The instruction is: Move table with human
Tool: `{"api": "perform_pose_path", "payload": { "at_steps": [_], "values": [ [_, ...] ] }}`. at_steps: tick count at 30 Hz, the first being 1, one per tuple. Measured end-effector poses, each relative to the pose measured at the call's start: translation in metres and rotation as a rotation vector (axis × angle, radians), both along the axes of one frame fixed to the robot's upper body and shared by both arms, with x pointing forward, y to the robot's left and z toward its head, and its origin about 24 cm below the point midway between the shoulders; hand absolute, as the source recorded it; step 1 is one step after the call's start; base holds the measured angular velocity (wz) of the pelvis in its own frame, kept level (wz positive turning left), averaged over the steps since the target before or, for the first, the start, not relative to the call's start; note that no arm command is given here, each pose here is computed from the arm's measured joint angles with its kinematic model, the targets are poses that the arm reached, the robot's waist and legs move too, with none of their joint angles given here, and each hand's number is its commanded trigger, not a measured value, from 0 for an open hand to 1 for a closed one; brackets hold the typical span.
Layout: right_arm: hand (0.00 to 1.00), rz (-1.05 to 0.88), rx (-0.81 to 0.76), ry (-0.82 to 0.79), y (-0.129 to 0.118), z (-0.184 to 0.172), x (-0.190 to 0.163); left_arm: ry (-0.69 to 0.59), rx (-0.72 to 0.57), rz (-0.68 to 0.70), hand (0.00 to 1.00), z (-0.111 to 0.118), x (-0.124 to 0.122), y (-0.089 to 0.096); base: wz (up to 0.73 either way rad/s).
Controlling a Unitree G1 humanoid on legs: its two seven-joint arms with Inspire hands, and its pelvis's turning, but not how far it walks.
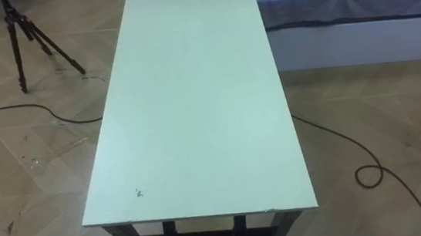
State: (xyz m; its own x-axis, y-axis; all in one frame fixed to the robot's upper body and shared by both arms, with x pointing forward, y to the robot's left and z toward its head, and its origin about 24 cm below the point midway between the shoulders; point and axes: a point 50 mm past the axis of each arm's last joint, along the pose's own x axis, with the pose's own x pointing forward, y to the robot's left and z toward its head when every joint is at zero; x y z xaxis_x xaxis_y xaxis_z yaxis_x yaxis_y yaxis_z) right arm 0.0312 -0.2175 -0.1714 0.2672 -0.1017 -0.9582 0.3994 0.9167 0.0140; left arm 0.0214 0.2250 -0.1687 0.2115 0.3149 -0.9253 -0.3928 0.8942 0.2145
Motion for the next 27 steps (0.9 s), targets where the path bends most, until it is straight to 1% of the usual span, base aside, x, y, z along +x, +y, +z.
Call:
{"api": "perform_pose_path", "payload": {
  "at_steps": [8,12,15,20,24,27],
  "values": [
    [0.00,0.008,0.012,-0.007,0.000,0.000,0.001,-0.002,0.008,-0.034,0.00,0.000,0.003,0.001,0.00],
    [0.00,0.000,0.019,-0.008,0.001,0.000,0.001,-0.003,0.007,-0.031,0.00,0.000,0.003,0.001,0.00],
    [0.00,-0.030,0.033,-0.014,0.001,0.000,-0.001,-0.014,-0.007,-0.004,0.00,0.000,0.004,0.000,0.05],
    [0.00,-0.066,0.081,-0.037,0.002,0.000,-0.001,-0.051,-0.102,0.075,0.00,-0.001,0.003,-0.004,0.02],
    [0.00,-0.090,0.121,-0.047,0.003,0.000,-0.002,-0.085,-0.189,0.102,0.00,-0.001,0.004,-0.008,0.00],
    [0.00,-0.112,0.165,-0.084,0.005,0.001,0.004,-0.115,-0.251,0.124,0.00,-0.002,0.006,-0.012,0.00]
  ]
}}
